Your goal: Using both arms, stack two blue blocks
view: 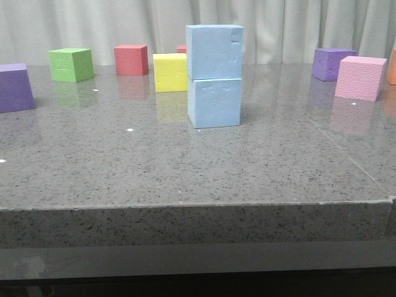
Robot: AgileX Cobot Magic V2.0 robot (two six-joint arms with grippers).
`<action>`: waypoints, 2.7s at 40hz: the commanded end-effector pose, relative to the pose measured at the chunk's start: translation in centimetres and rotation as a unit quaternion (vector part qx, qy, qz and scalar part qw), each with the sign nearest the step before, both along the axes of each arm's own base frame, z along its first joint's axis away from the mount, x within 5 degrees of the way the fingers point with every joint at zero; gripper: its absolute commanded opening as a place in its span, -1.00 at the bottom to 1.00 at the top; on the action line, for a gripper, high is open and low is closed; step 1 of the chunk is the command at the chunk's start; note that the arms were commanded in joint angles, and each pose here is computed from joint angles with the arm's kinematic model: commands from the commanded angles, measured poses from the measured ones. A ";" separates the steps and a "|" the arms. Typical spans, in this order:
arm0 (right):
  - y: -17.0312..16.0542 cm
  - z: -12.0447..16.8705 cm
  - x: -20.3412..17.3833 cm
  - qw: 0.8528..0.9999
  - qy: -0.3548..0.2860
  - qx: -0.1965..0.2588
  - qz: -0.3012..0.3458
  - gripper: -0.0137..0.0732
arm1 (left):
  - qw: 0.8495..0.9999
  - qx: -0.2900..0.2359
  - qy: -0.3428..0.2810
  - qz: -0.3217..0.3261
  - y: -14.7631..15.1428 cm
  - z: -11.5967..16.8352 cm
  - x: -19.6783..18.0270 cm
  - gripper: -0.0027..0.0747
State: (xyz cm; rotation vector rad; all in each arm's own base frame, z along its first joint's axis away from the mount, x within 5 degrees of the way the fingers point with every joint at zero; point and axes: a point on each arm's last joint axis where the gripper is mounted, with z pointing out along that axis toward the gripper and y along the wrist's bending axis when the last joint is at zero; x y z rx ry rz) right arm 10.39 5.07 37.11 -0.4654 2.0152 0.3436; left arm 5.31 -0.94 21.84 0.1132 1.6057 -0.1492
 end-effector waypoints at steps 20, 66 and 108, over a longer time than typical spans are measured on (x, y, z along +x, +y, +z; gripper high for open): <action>-0.1 1.3 0.2 0.999 -0.041 0.015 -0.007 -0.84 | 0.996 -0.023 -0.077 0.027 0.3 -0.4 0.1 -0.98; -3.6 -5.4 -3.5 0.973 -0.172 0.032 -0.147 -0.84 | 0.996 -0.023 -0.077 0.027 0.3 -0.4 0.1 -0.98; -5.0 -16.1 -4.9 0.929 -0.292 0.052 -0.223 -0.84 | 0.996 -0.023 -0.077 0.027 0.3 -0.4 0.1 -0.98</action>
